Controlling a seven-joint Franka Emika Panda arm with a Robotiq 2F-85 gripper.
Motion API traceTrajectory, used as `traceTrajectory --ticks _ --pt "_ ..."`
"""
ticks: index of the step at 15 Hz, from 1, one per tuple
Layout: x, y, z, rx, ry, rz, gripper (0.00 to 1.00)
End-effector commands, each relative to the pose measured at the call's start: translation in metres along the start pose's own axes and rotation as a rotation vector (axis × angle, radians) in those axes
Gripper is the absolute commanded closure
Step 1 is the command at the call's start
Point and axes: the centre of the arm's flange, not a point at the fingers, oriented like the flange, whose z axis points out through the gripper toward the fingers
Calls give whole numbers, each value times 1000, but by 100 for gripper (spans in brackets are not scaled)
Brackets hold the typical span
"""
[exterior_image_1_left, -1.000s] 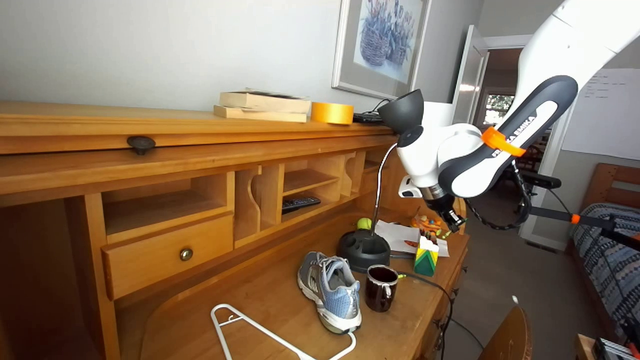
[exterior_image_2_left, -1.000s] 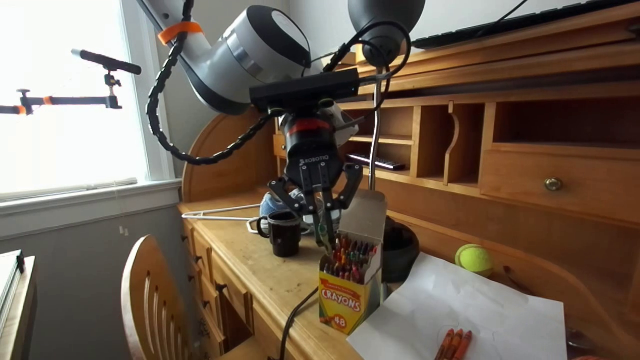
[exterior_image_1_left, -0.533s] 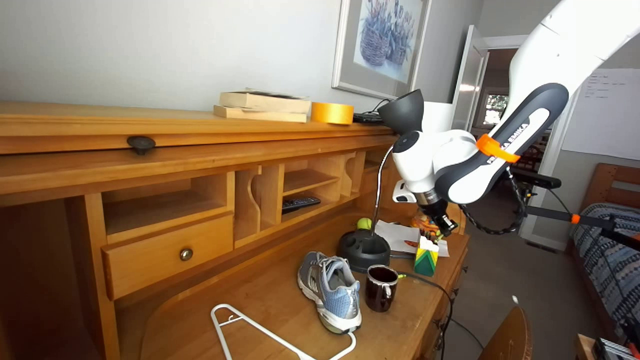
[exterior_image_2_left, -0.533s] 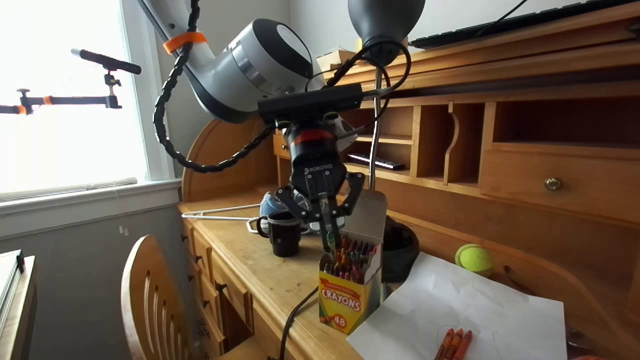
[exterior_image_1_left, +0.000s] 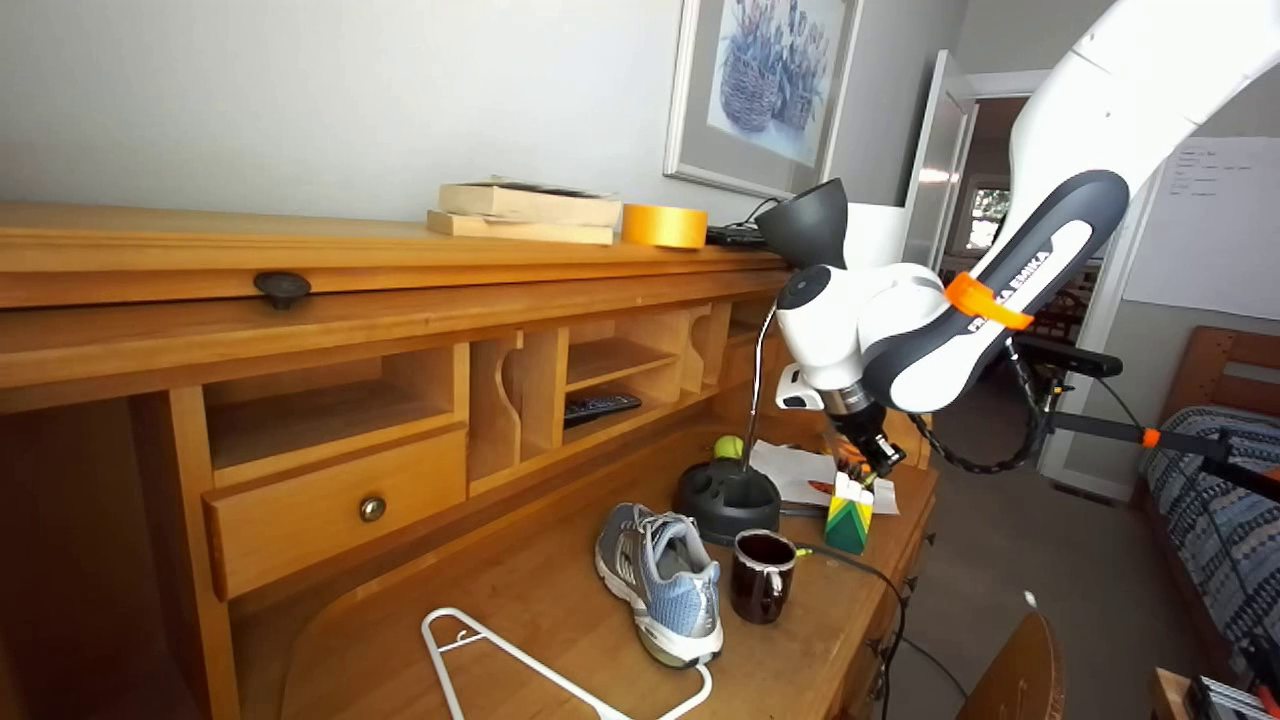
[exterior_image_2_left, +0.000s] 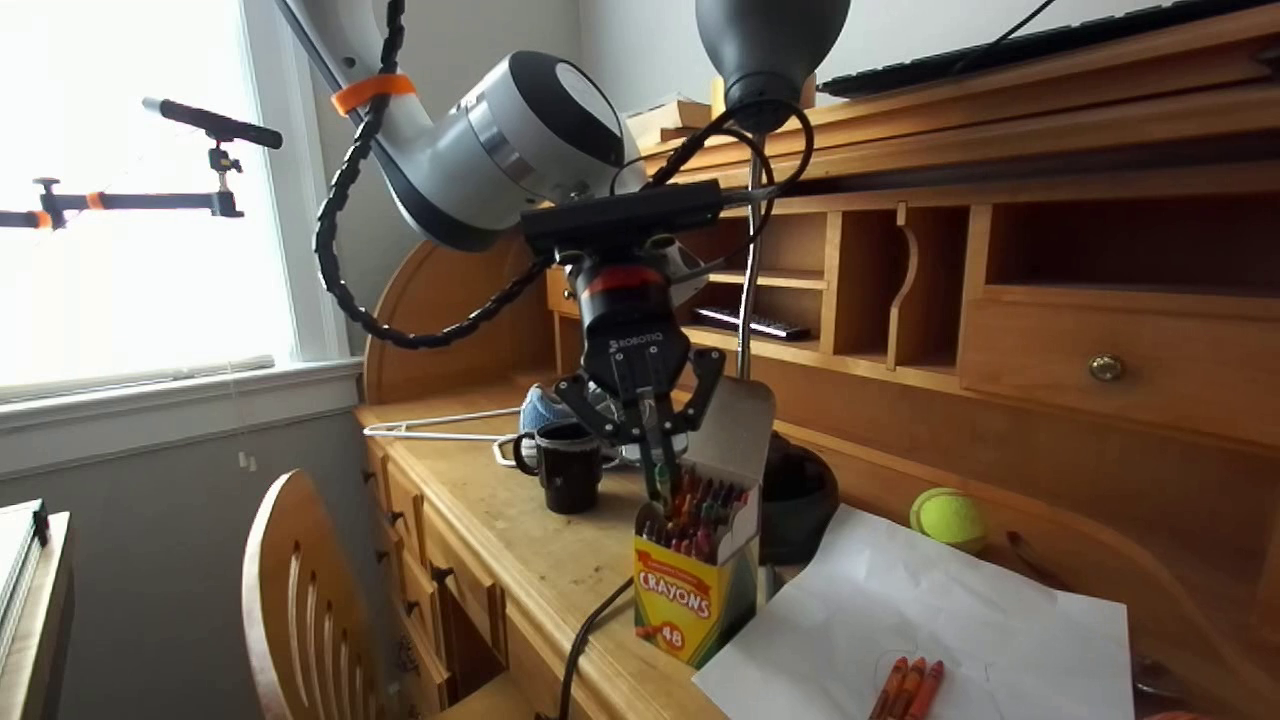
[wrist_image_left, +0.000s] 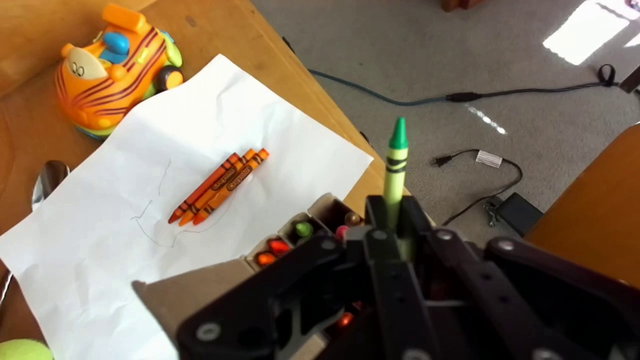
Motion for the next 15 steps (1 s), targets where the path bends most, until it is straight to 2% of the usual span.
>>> traceTrajectory --ticks 1,15 --pt "8 0 1 -15 -5 -11 97" --pt "11 -12 -8 6 -64 -52 97"
